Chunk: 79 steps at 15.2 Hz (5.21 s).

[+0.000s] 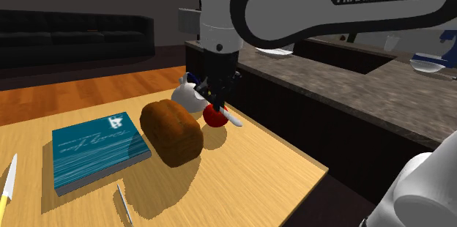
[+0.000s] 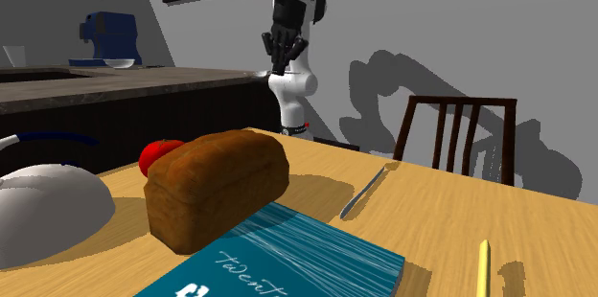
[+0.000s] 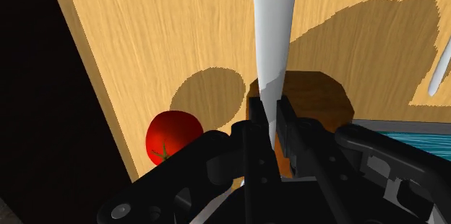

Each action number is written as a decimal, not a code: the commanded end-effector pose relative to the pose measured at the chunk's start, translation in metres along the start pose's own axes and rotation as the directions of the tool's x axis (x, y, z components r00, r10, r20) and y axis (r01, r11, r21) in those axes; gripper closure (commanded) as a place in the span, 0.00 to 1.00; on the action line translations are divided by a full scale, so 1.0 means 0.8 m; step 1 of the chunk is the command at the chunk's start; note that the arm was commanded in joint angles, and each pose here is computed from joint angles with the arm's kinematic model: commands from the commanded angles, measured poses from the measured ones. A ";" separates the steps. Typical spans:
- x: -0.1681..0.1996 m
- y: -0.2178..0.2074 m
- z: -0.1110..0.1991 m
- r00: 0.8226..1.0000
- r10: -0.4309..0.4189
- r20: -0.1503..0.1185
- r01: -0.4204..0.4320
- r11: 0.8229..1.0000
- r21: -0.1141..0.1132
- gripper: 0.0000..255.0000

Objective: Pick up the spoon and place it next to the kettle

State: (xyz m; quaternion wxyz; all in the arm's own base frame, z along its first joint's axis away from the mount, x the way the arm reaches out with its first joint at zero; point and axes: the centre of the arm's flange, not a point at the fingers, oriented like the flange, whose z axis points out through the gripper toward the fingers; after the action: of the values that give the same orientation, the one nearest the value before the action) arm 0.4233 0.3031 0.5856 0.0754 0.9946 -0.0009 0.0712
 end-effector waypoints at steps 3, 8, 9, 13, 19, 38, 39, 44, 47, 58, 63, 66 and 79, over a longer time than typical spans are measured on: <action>0.038 0.052 0.014 1.000 -0.001 0.000 0.001 1.000 0.000 1.00; 0.085 0.118 0.031 1.000 -0.001 0.000 0.001 1.000 0.000 1.00; 0.094 0.131 0.034 1.000 -0.001 0.000 0.001 1.000 0.000 1.00; 0.131 0.184 0.048 1.000 -0.001 0.000 0.001 1.000 0.000 1.00; 0.187 0.263 0.068 1.000 -0.001 0.000 0.001 1.000 0.000 1.00; 0.250 0.356 0.165 1.000 -0.001 0.000 0.001 1.000 0.000 1.00; 0.249 0.355 0.171 1.000 -0.001 0.000 0.001 1.000 0.000 1.00; 0.244 0.350 0.204 1.000 -0.001 0.000 0.001 1.000 0.000 1.00; 0.241 0.347 0.223 1.000 -0.001 0.000 0.001 1.000 0.000 1.00; 0.231 0.336 0.294 1.000 -0.001 0.000 0.001 1.000 0.000 1.00; 0.226 0.331 0.326 1.000 -0.001 0.000 0.001 1.000 0.000 1.00; 0.224 0.328 0.346 1.000 -0.001 0.000 0.001 1.000 0.000 1.00; 0.218 0.322 0.387 1.000 -0.001 0.000 0.001 1.000 0.000 1.00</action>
State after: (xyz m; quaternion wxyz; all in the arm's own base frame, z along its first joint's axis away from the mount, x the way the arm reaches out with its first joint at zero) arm 0.6363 0.0037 0.3458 0.0756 0.9946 -0.0003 0.0712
